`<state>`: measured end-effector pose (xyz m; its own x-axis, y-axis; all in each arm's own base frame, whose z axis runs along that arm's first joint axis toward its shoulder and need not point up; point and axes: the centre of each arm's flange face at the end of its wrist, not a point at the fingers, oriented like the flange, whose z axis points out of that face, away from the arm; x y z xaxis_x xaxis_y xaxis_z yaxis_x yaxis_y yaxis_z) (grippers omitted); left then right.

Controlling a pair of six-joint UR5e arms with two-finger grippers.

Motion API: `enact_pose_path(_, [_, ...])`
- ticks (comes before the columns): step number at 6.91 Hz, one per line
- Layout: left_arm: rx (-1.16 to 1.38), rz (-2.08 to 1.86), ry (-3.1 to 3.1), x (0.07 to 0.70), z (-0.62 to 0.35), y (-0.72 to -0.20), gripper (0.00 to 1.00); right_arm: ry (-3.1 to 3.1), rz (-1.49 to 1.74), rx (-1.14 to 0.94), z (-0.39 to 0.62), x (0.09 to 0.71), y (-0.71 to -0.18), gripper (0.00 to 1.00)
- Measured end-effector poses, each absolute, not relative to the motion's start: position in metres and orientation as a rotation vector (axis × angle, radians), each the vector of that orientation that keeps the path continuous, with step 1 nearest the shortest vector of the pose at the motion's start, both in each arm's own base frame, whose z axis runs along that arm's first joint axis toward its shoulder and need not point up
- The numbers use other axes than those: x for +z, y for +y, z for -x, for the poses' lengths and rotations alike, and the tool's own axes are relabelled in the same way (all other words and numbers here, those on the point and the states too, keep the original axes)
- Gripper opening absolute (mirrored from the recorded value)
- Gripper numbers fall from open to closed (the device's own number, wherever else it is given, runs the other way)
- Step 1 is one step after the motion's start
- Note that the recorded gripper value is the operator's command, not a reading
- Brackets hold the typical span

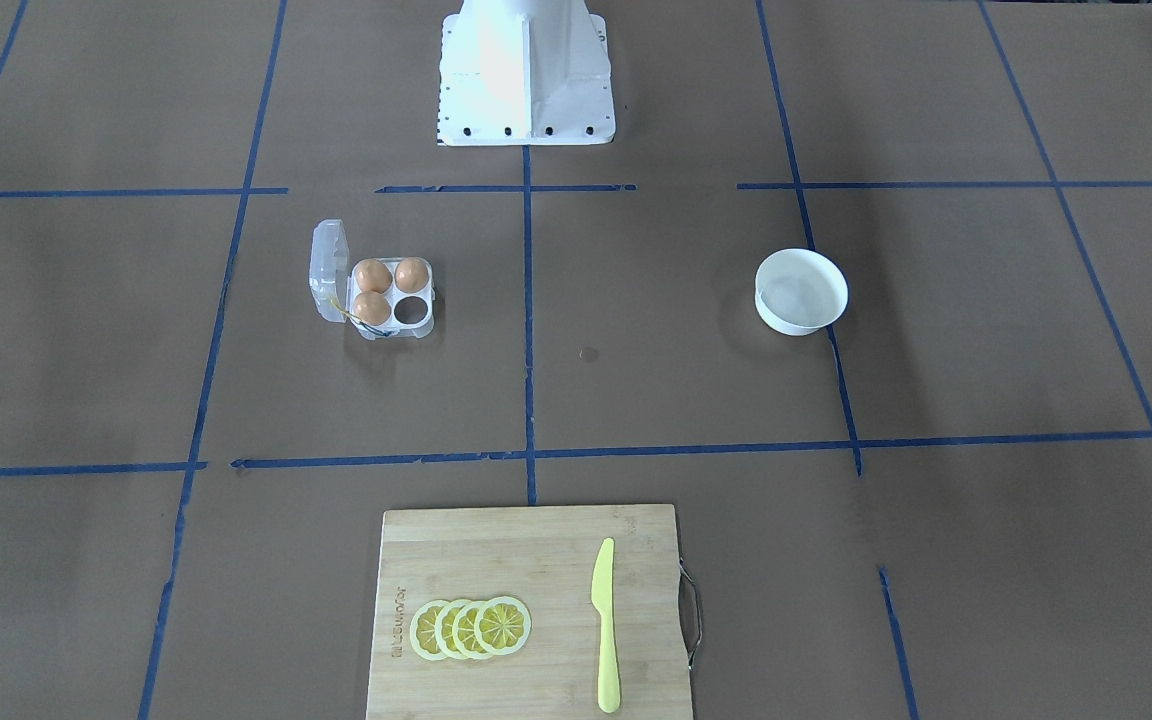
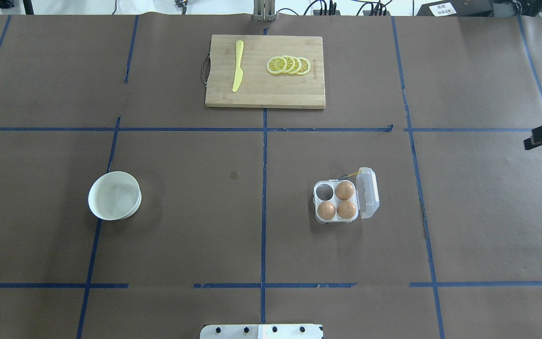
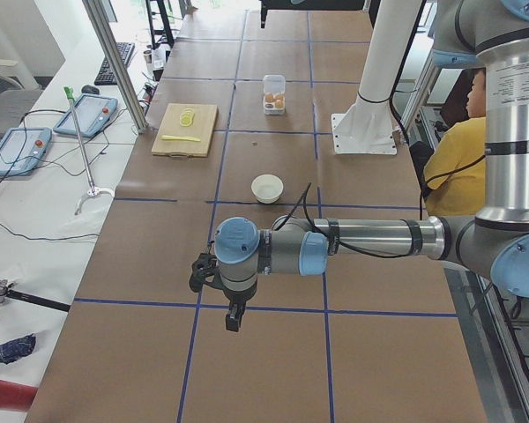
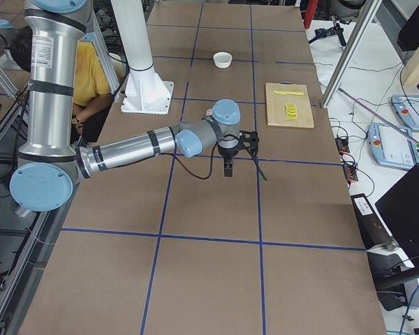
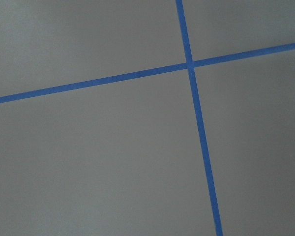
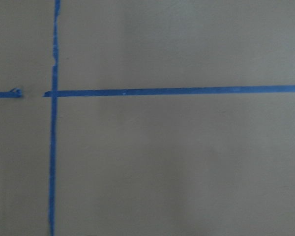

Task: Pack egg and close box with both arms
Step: 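Reach the right gripper to the open lid of the egg box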

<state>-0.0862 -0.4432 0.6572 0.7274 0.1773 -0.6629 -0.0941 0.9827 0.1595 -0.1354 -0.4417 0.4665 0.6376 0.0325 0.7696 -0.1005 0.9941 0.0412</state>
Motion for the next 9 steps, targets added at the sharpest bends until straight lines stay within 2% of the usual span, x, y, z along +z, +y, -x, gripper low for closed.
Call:
enact_pose_path(2, [0.155, -0.129, 0.74, 0.651, 0.086, -0.447, 1.0, -0.892, -0.073, 0.097, 0.238, 0.407, -0.429, 1.0])
enact_pose_path(5, [0.166, -0.154, 0.737, 0.639, 0.086, -0.459, 1.0, -0.91, -0.089, 0.115, 0.361, 0.351, -0.387, 1.0])
enact_pose_path(9, [0.17, -0.163, 0.736, 0.634, 0.086, -0.464, 1.0, -0.936, -0.097, 0.124, 0.379, 0.329, -0.384, 1.0])
